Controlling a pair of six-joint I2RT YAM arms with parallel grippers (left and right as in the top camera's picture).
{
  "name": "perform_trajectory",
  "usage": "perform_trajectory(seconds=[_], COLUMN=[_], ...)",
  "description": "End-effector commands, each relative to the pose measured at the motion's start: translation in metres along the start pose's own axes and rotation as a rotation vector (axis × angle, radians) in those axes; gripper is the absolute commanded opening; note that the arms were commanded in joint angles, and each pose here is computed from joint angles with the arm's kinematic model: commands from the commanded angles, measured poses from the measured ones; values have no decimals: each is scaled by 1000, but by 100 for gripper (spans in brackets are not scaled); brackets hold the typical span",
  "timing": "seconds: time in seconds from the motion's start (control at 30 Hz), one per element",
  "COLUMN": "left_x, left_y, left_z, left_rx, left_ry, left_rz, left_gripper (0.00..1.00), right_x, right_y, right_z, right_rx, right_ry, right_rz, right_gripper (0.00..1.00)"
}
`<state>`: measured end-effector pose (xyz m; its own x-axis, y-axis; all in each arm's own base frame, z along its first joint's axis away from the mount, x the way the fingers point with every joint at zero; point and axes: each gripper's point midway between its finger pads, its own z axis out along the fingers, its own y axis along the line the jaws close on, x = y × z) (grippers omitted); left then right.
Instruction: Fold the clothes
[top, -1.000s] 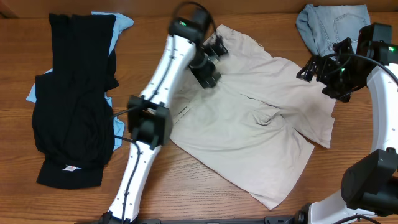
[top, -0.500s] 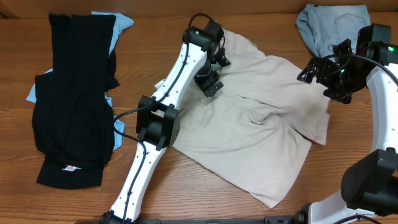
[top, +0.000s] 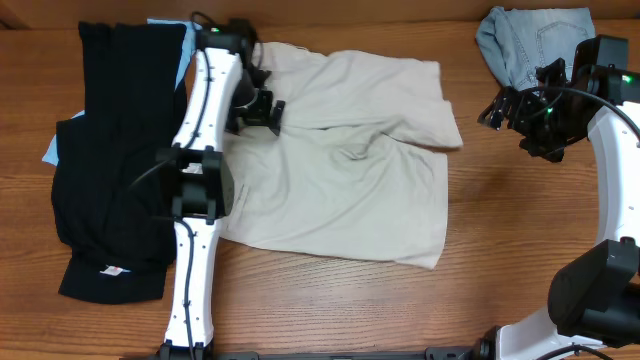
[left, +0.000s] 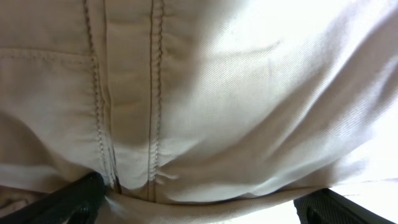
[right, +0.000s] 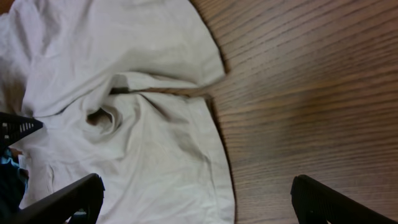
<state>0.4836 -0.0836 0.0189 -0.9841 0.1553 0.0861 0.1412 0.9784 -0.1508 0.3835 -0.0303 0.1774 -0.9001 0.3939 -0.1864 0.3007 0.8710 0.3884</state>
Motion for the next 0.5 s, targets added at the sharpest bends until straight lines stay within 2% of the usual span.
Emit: perform_trajectory(seconds=[0.0,0.17,0.2,0.23,0.33,0.47], left_x=[-6,-8,-2,4,25,55], left_y=[-8,-29,-40,-46,-58,-69], left_z=[-17,-120,-162,-185,-242,-295], left_rx=[17,-4,-2,-1,-23,-57], left_ry=[-47,-278,-375,-423,-550,-672], left_rz=[-29,5,9,10,-3,-22], left_gripper=[99,100,100,100,100,100], right_x=[-8,-3,6,13,33,62], right_y=[11,29,32,34,41,48], right_z=[-22,-75,-94,-106,-130,-148], right_rx=[-9,-26,-19,-15,-10,22], right_ry=[-71,-198,-238,-259,-296,-316], right_rz=[8,-28,-23,-28,-40,-44], right_gripper=[100,100,100,100,100,100])
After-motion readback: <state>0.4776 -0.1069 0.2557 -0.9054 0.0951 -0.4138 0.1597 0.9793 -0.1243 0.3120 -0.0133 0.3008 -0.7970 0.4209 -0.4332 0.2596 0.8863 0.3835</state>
